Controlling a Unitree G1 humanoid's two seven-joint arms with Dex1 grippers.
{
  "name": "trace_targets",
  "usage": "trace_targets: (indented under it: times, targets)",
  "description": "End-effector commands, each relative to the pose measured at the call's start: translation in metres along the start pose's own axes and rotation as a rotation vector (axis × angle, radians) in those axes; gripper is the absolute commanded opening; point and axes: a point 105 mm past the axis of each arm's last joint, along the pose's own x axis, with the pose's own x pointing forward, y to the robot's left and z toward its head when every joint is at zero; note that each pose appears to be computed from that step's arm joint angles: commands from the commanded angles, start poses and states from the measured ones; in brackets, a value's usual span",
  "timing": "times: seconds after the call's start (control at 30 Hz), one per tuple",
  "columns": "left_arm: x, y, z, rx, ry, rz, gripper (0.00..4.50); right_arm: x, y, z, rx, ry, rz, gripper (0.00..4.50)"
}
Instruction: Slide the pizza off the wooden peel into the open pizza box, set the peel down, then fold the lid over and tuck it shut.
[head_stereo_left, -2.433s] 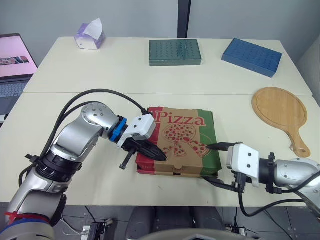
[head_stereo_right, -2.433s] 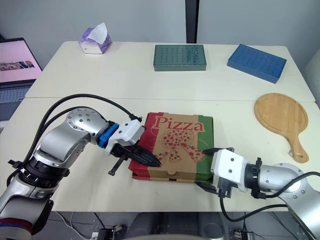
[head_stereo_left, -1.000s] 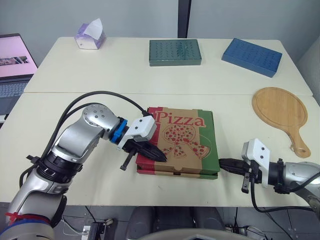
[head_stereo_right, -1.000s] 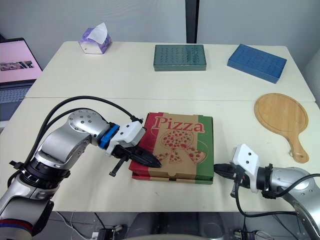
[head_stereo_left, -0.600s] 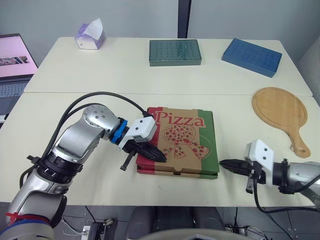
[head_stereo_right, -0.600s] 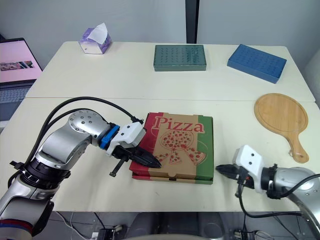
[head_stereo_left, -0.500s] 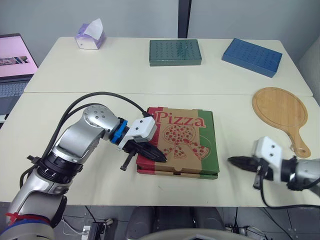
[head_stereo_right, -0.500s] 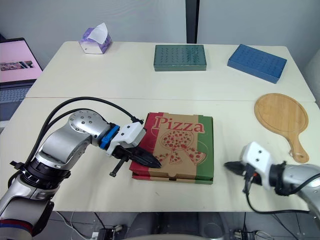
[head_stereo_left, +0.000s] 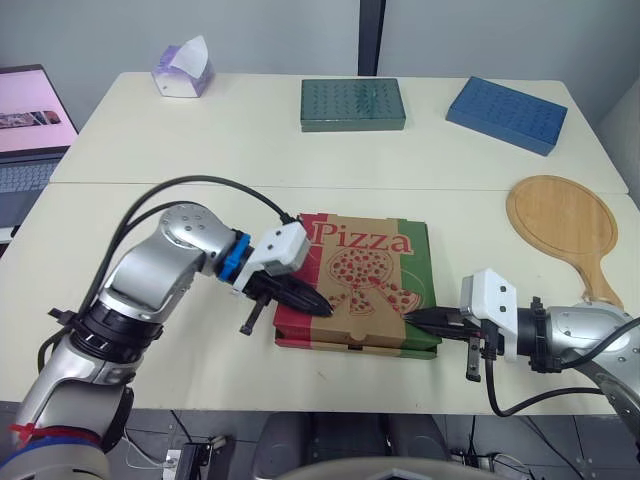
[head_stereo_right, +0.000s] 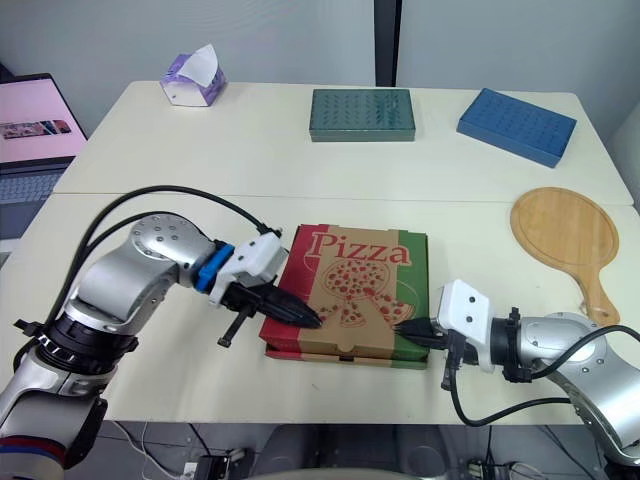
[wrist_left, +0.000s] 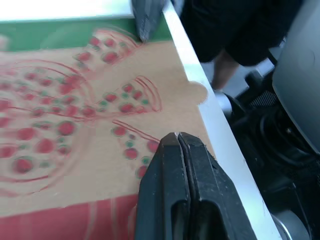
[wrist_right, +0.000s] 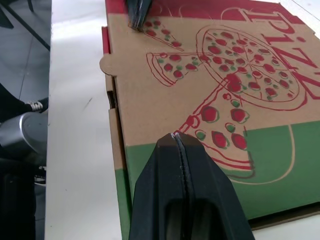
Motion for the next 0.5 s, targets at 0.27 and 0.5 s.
trace_targets:
  times: [0.27,0.5]
  targets:
    - [-0.07,-0.002,-0.026,-0.006,0.18,0.218,0.0,0.001,0.001,0.001,-0.06,0.002,0.018,0.04]
    - [-0.048,-0.02,-0.049,-0.034,0.236,0.15,0.0,0.001,-0.001,0.002,-0.065,0.001,0.024,0.04]
